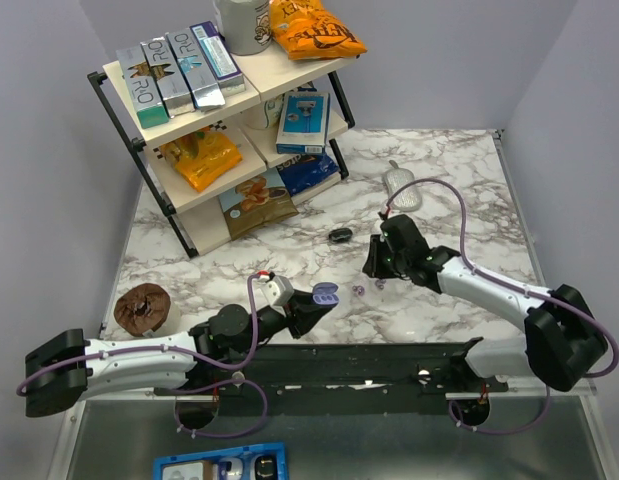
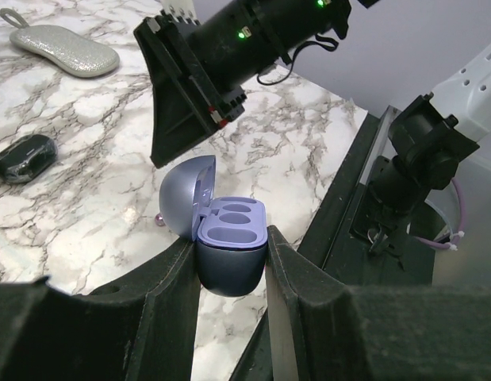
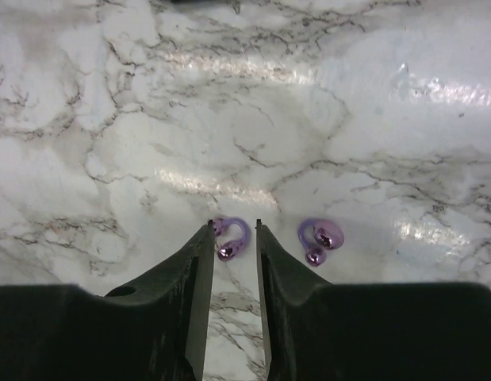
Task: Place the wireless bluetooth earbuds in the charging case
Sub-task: Pick up the earbud from the center of the board.
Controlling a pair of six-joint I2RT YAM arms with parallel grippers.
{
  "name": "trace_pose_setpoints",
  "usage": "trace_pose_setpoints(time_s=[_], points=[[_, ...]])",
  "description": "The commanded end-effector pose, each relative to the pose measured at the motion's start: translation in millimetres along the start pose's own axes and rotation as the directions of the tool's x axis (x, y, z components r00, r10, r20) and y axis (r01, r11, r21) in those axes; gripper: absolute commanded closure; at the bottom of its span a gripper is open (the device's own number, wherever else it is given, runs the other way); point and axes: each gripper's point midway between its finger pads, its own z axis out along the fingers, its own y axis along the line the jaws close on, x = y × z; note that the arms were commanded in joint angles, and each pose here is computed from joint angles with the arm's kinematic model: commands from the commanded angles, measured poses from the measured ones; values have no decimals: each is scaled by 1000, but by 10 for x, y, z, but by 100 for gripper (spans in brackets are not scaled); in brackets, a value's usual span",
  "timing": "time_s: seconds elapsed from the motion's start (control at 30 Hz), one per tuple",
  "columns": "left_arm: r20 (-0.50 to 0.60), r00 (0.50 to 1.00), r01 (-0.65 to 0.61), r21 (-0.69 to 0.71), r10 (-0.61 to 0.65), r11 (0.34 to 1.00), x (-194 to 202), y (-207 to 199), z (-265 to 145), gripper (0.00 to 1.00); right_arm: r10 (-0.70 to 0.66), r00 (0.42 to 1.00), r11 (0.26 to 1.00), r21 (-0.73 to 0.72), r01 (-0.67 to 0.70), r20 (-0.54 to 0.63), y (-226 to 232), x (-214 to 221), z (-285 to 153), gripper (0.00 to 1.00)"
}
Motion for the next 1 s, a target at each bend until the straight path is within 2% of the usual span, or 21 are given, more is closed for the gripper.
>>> trace_pose_setpoints(time_s=[0.0,0.07,0.4,0.77,0.97], points=[[29,1000,10,13,-10,1000,-52,-39,0,100,-108,993,993,37,110,-42,-75,-19,91,67],[33,999,9,19,-10,1000,-81,-57,0,100,-109,991,993,30,112,-72,-69,38,147,67],[24,1000,3,13,-3,1000,-49,-41,-12,100,-120,979,992,-58,112,-163,26,277,248,55],[19,1000,8,8,-8,1000,-12,-27,-11,100,-125,970,991,-80,110,-210,0,464,305,54],[15,1000,16,11,-16,1000,7,-33,-11,100,-122,966,991,-75,108,-226,-4,486,336,58]])
